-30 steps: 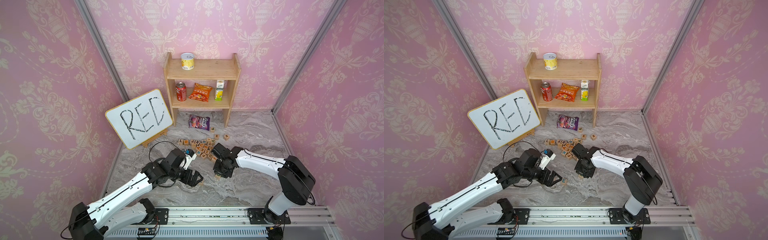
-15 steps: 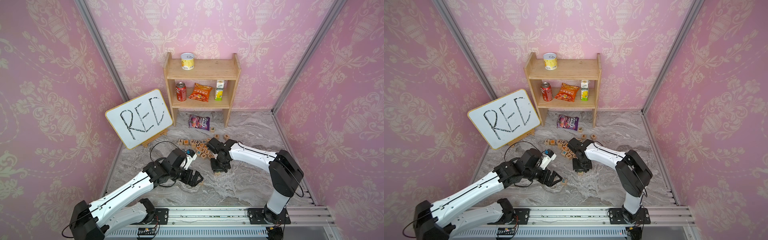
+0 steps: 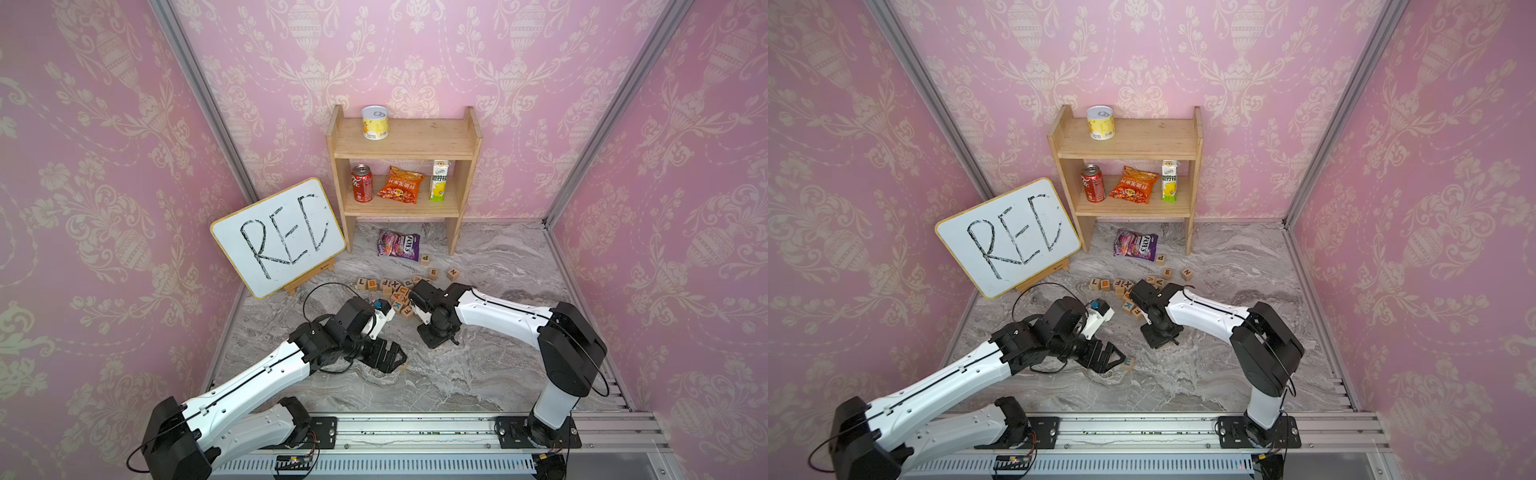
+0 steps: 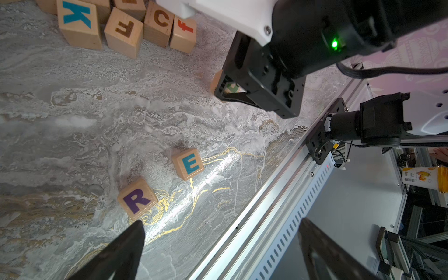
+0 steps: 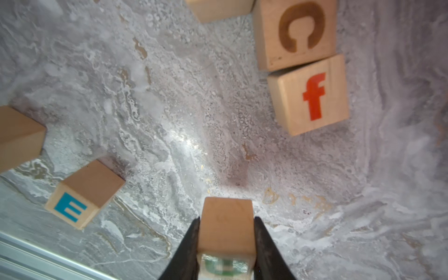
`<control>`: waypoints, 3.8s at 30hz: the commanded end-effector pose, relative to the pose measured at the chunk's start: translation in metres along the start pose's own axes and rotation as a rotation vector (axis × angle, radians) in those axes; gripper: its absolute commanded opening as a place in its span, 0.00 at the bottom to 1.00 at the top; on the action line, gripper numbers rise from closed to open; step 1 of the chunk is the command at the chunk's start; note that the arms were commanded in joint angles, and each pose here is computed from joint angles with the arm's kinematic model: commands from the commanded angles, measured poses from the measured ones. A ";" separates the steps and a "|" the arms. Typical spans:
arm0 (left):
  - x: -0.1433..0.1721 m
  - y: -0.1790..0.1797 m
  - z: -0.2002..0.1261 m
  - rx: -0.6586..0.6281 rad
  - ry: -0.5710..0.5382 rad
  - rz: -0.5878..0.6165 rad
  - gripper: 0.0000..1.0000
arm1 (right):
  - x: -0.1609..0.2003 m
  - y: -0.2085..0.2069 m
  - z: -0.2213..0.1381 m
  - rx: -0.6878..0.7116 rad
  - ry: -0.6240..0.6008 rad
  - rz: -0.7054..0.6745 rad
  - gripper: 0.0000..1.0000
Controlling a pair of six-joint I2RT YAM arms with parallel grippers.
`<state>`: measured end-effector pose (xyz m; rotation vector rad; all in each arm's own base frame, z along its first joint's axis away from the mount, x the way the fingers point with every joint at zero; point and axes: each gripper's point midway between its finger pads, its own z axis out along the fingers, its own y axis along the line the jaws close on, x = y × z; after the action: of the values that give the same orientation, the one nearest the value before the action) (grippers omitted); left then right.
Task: Assemble the uppercase word "red" with letter blocks
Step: Place the letter block at the center of the board, then pick up the letter block from the center of the board.
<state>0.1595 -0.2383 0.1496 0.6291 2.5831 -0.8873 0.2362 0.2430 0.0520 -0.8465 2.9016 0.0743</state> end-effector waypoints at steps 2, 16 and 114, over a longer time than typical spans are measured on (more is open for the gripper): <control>-0.006 -0.004 0.000 0.007 -0.014 0.029 0.99 | 0.005 -0.007 0.002 0.067 -0.058 -0.135 0.29; -0.007 -0.005 0.004 0.014 0.002 0.029 0.99 | 0.016 0.021 0.010 -0.077 -0.061 -0.284 0.30; 0.016 -0.015 -0.016 -0.037 -0.082 0.069 0.99 | 0.048 -0.003 0.002 -0.004 0.027 0.848 0.10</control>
<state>0.1375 -0.2410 0.1694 0.6748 2.4524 -0.8629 0.1986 0.2199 0.0385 0.5347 3.0358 0.2125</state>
